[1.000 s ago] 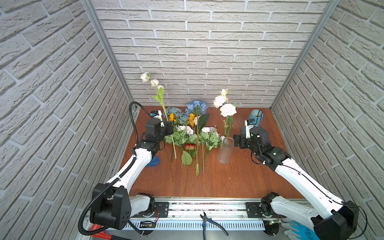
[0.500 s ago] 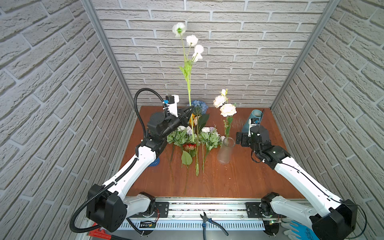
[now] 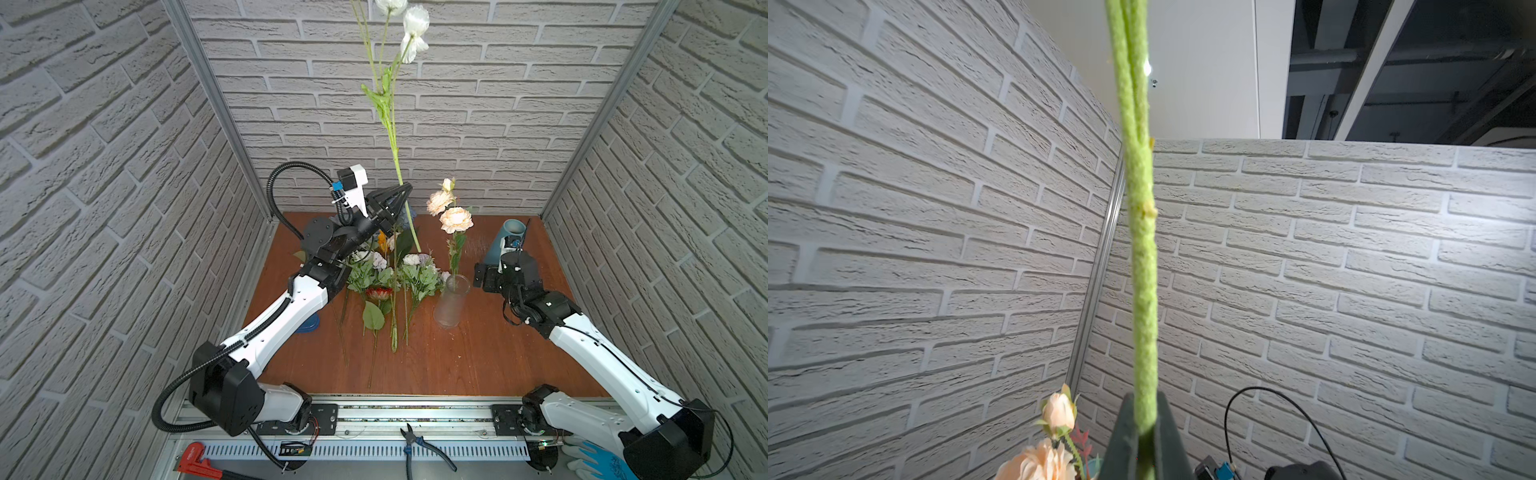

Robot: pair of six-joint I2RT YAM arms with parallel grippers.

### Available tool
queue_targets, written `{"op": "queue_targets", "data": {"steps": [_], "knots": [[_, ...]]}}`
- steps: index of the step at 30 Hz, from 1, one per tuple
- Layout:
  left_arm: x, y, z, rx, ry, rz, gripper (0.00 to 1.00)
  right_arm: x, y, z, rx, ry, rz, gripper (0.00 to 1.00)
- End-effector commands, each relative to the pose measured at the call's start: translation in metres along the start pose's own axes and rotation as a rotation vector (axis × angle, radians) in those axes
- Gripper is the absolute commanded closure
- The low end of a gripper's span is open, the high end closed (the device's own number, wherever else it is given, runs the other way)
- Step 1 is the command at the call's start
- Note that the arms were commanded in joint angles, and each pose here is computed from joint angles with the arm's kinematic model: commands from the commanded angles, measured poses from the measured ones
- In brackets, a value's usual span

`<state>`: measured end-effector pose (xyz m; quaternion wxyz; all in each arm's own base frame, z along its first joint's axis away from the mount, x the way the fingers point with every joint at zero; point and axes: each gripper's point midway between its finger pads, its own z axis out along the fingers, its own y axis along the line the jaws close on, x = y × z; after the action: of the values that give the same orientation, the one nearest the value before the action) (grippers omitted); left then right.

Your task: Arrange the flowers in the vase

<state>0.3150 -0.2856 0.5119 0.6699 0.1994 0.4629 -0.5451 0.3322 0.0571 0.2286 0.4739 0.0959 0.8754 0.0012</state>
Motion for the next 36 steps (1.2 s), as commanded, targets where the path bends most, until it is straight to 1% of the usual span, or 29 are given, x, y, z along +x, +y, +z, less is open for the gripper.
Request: {"op": "queue_targets", "data": {"steps": [1,5,11,15,18,23,29,36], "knots": [[-0.004,-0.031,0.013,0.145,-0.087,-0.031,1.0,-0.006,-0.008,-0.005,0.025,-0.033,0.021,0.01],[0.031,-0.042,0.023,0.143,-0.049,-0.015,1.0,-0.003,-0.016,-0.008,0.044,-0.036,0.017,0.01],[0.077,-0.053,0.033,0.136,0.034,-0.049,1.0,0.001,-0.023,-0.009,0.061,-0.032,0.018,0.01],[0.102,-0.047,0.032,0.103,0.059,0.001,1.0,0.001,-0.024,-0.01,0.057,-0.036,0.023,0.01],[0.12,-0.04,0.035,0.094,0.072,0.013,1.0,0.0,-0.024,-0.012,0.053,-0.039,0.021,0.01],[0.154,-0.024,0.039,0.075,0.095,-0.016,1.0,-0.001,-0.025,-0.015,0.049,-0.049,0.023,0.01],[0.183,-0.013,0.03,0.034,0.132,-0.04,1.0,0.0,-0.027,-0.018,0.054,-0.049,0.014,0.01],[0.226,-0.019,0.004,-0.013,0.247,-0.056,1.0,0.0,-0.028,-0.018,0.057,-0.051,0.009,0.01]]}}
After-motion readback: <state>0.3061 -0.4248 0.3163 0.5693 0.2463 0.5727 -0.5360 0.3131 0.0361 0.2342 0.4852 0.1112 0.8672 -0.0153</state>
